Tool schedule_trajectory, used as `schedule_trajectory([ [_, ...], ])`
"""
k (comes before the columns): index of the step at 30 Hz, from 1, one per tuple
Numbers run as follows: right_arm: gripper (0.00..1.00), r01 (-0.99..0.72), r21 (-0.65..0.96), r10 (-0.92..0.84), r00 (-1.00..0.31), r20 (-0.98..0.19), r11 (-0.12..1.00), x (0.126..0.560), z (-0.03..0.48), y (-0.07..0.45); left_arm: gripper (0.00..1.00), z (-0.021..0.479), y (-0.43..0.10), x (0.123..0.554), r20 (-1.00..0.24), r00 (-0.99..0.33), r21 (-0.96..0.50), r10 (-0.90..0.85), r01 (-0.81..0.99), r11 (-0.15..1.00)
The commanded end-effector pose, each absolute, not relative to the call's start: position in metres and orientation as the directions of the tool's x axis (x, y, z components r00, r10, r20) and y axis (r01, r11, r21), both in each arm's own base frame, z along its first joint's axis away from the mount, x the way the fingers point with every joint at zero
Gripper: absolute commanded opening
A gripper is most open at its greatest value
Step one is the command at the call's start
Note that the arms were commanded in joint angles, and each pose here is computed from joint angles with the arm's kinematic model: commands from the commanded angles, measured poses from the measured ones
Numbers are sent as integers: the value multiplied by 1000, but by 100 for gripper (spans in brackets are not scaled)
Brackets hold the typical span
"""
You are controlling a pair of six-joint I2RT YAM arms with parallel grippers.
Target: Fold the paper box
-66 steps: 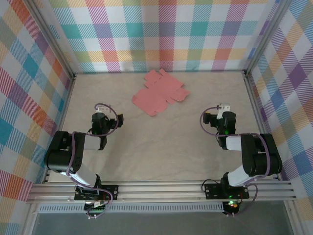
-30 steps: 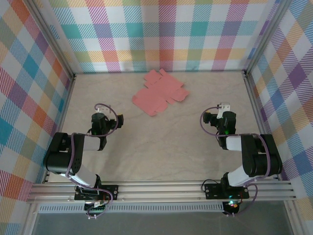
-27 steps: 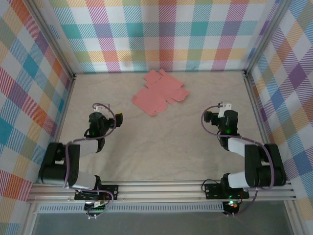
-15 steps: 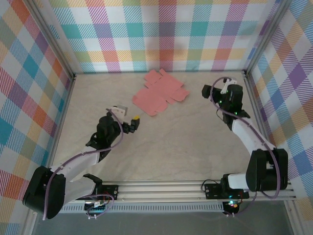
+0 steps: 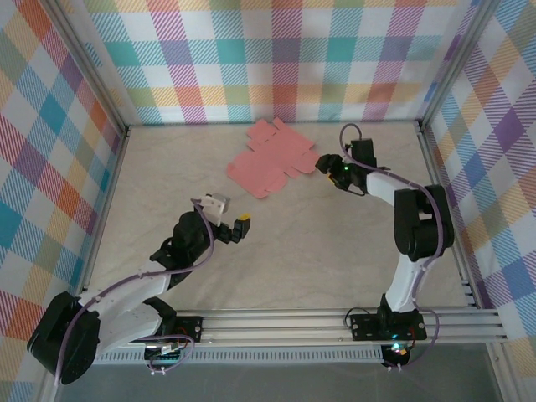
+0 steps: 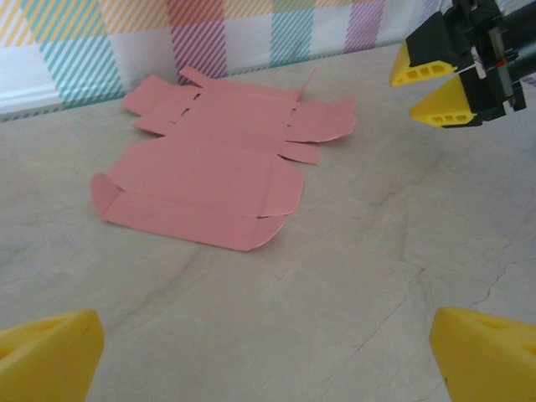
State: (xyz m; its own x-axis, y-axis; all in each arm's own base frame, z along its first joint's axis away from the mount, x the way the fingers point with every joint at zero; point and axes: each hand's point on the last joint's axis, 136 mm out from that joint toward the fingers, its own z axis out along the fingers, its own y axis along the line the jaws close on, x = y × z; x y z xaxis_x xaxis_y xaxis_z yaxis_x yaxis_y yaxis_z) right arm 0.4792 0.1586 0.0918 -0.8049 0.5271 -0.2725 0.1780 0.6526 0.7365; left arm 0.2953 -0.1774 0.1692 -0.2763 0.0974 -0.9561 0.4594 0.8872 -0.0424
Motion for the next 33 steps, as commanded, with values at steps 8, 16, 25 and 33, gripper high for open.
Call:
schedule_trajectory([
  [8,35,271,780,559,-821,-120,564,523,58,182,100,166,-149,285,-951,-299,-33,82,358,933],
  [16,1,284,801,561,-824,-77,527,527,55,188,100,161,-148,276,-949,-311,-66,57,370,927],
  [25,0,333,836,635,-772,-23,436,474,64,180,100,161,-143,275,-950,-310,-98,14,343,934],
  [33,0,416,806,722,-692,-19,420,390,62,181,100,160,-160,291,-934,-357,-162,-31,343,925],
])
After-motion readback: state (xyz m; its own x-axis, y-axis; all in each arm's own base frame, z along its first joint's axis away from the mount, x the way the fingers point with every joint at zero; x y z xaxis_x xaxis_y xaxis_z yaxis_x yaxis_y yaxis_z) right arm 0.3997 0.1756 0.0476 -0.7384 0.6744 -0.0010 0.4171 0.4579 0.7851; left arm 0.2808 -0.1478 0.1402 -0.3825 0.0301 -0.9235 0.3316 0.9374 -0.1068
